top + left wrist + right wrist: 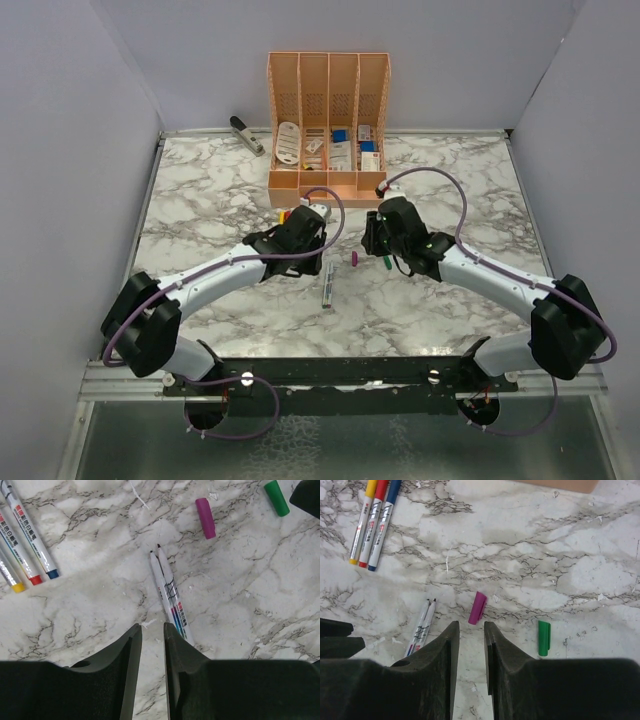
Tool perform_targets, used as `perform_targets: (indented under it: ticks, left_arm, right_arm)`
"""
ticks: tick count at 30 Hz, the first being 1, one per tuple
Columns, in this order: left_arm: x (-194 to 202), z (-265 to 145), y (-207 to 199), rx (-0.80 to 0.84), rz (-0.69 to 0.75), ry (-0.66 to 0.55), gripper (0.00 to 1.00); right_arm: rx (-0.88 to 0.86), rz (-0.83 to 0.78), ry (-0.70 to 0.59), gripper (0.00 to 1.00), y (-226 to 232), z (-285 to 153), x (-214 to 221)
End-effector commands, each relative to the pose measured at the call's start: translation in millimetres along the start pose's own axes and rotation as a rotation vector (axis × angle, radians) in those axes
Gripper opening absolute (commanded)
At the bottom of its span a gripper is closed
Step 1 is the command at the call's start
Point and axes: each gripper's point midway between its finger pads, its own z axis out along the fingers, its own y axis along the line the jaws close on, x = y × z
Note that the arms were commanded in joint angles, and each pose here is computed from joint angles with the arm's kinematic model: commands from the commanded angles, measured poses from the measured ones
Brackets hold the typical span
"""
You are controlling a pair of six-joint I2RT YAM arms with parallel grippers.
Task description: Insert the pens into the pen caps
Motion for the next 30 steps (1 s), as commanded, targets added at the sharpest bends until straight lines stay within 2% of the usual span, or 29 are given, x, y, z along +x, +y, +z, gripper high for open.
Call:
perform_targets:
  ticks: [1,11,30]
  left_arm:
    - [5.0,-8.2,-14.9,0.057,-0.015,-0.002,0.28]
    - [49.6,7.2,-19.6,0.051,0.034,0.102,0.3]
    - [49.2,41.9,-26.0,0.004,0.085,0.174,0.33]
  right_arm:
    - [0.059,0.01,0.042,0.26,-10.4,0.3,14.0]
    - [0.045,0.042,0.049,0.25,-8.9,-4.2,18.7]
    - [0.061,0.049,-0.01,0.25,-12.9,-14.5,5.1]
